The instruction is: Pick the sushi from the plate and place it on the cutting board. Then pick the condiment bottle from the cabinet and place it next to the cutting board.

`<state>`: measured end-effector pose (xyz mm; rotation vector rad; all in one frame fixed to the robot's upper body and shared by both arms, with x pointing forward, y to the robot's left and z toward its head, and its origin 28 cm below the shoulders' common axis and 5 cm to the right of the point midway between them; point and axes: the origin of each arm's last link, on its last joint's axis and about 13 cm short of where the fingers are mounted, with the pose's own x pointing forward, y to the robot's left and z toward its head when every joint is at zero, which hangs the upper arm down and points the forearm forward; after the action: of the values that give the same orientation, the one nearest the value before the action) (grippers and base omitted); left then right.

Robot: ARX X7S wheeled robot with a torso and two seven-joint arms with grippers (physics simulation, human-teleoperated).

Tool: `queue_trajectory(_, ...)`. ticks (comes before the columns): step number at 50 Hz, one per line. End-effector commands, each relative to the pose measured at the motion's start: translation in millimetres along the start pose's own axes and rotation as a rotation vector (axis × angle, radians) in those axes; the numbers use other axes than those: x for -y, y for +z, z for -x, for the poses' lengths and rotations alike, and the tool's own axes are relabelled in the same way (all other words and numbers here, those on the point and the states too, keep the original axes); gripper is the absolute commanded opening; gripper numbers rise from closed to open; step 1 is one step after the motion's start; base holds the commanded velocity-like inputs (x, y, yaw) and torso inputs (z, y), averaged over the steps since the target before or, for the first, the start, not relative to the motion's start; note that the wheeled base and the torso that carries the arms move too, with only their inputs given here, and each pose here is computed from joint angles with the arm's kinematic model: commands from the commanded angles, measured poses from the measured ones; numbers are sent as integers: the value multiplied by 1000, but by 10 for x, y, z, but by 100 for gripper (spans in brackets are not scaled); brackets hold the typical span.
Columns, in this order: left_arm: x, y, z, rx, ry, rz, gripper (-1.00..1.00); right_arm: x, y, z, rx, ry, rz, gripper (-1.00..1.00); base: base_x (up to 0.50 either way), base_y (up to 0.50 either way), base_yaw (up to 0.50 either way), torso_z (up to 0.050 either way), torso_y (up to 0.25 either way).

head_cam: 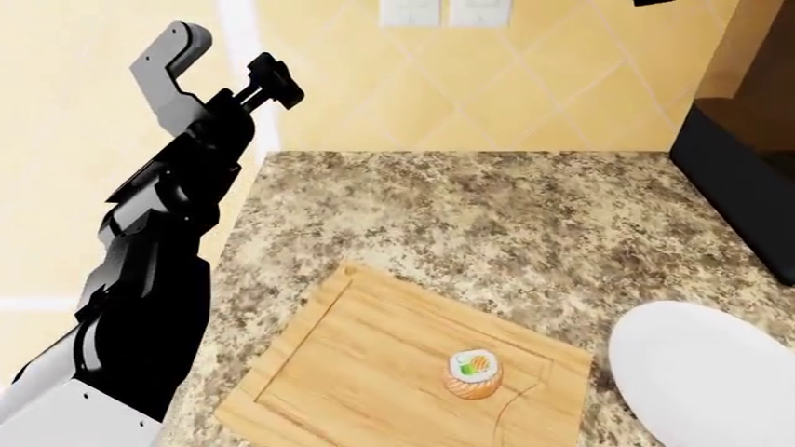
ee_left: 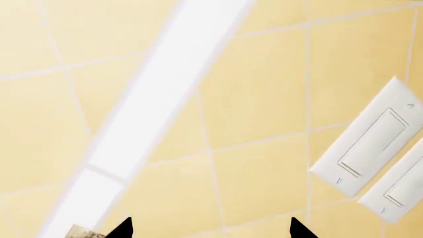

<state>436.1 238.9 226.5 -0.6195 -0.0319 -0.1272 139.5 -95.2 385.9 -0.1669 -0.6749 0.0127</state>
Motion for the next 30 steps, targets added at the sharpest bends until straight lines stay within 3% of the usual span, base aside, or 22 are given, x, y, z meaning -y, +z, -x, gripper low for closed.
queue_trajectory(1,6,-5,-1,-4,-4,-5,100,3,53,-110,-10,20,23,100,500,0,0,0,0)
queue_trajectory(17,5,-8,0,-5,-5,-1,100,7,38,-100,-10,32,-30,100,496,-3,0,0,0)
queue_trajectory(23,3,-10,0,-6,-4,1,100,13,34,-63,23,-17,-93,100,0,0,0,0,0)
queue_trajectory(30,-1,-8,2,-7,-1,4,100,10,95,91,120,-112,-94,100,0,0,0,0,0)
